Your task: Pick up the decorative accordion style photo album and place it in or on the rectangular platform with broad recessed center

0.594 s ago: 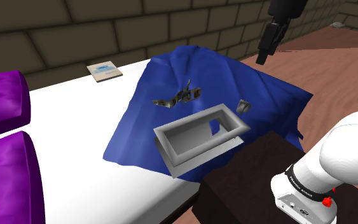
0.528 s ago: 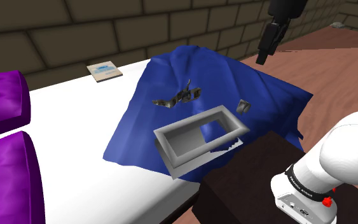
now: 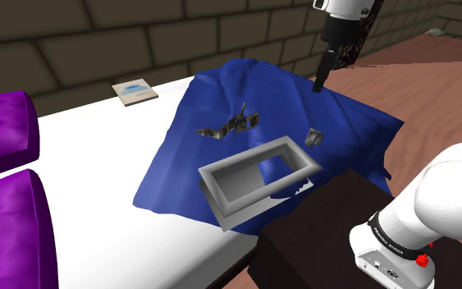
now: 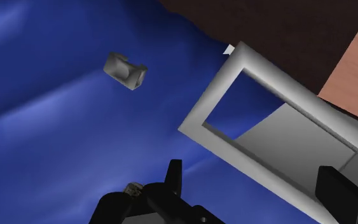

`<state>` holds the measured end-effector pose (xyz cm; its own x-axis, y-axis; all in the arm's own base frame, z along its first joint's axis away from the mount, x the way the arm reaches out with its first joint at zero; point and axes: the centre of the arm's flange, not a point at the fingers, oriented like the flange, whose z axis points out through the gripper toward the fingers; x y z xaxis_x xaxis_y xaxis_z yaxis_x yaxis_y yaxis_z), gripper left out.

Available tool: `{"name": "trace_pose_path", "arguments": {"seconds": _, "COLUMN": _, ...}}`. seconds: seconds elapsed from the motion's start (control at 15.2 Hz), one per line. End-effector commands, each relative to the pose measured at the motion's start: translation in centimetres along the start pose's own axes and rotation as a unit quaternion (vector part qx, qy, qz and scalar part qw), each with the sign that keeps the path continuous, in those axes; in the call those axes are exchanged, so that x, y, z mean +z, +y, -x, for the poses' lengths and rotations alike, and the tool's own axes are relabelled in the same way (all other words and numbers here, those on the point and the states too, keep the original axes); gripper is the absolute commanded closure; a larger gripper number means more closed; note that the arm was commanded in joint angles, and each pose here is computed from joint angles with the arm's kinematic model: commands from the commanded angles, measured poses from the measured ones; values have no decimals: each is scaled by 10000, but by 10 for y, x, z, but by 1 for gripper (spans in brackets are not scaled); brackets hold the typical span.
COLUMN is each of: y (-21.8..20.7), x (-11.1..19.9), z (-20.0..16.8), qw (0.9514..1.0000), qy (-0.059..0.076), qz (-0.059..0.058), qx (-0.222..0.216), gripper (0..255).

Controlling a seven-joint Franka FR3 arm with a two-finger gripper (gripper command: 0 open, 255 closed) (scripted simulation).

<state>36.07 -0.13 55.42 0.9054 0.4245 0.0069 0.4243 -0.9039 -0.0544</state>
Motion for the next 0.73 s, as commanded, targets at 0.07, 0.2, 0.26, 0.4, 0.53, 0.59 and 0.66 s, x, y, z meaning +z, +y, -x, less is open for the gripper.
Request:
{"name": "trace_pose_path", "arguments": {"seconds": 0.07, "y": 23, "x": 26, "z": -21, "qw": 9988, "qy": 69, "qz": -58, "qx": -486, "gripper": 0}}
{"name": "trace_pose_path", "arguments": {"seconds": 0.2, "y": 37, "x": 42, "z": -36, "qw": 9967, "qy": 107, "qz": -100, "qx": -797, "gripper": 0}}
{"name": "trace_pose_path", "arguments": {"seconds": 0.26, "y": 44, "x": 50, "z": -43, "qw": 9953, "qy": 126, "qz": -121, "qx": -952, "gripper": 0}}
{"name": "trace_pose_path", "arguments": {"seconds": 0.4, "y": 57, "x": 67, "z": -60, "qw": 9917, "qy": 164, "qz": -164, "qx": -1262, "gripper": 0}}
{"name": "trace_pose_path", "arguments": {"seconds": 0.53, "y": 68, "x": 84, "z": -77, "qw": 9872, "qy": 202, "qz": -206, "qx": -1570, "gripper": 0}}
{"name": "trace_pose_path", "arguments": {"seconds": 0.59, "y": 74, "x": 92, "z": -86, "qw": 9845, "qy": 221, "qz": -227, "qx": -1724, "gripper": 0}}
{"name": "trace_pose_path", "arguments": {"seconds": 0.66, "y": 79, "x": 100, "z": -95, "qw": 9816, "qy": 240, "qz": -248, "qx": -1877, "gripper": 0}}
